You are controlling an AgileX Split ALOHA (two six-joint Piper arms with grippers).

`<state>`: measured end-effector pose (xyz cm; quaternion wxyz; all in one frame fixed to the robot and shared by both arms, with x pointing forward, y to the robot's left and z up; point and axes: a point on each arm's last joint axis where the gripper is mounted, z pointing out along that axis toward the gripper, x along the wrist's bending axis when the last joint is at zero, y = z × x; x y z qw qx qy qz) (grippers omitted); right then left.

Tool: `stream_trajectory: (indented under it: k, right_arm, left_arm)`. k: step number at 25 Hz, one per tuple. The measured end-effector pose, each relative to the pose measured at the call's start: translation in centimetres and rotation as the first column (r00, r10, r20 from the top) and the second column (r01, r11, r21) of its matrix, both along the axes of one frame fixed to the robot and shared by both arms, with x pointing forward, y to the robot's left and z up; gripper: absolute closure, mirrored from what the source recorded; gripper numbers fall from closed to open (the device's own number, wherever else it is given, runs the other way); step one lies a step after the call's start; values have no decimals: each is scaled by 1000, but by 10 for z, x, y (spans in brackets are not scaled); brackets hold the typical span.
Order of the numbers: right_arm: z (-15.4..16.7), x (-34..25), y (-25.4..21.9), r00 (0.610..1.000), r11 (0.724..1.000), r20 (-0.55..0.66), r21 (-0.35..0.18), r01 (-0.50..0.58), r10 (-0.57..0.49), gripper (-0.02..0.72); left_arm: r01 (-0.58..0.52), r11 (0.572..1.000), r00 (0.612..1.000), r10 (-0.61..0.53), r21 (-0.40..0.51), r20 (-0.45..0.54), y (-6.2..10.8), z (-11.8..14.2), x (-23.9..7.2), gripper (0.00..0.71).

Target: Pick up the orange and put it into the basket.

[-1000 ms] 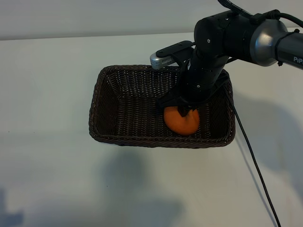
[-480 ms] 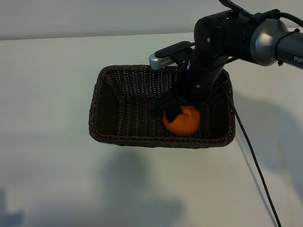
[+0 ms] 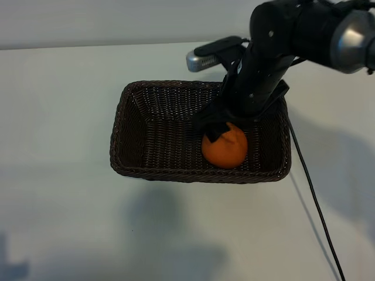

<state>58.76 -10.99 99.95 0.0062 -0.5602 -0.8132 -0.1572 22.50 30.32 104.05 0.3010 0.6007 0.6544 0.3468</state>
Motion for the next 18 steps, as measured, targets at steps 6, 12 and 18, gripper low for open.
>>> stream_trajectory:
  k: [6,12,18]
  right_arm:
    - [42,-4,-11,993,998,105,-39,55,-51,77]
    - [71,8,-36,975,980,174,-116,162,-141,81]
    - [72,25,-91,952,947,162,-150,284,-260,88]
  left_arm:
    - [0,1000,1000,0,0,0,0,0,0,159]
    - [0,1000,1000,0,0,0,0,0,0,159]
    - [3,1000,1000,-3,4,-1,0,0,0,159]
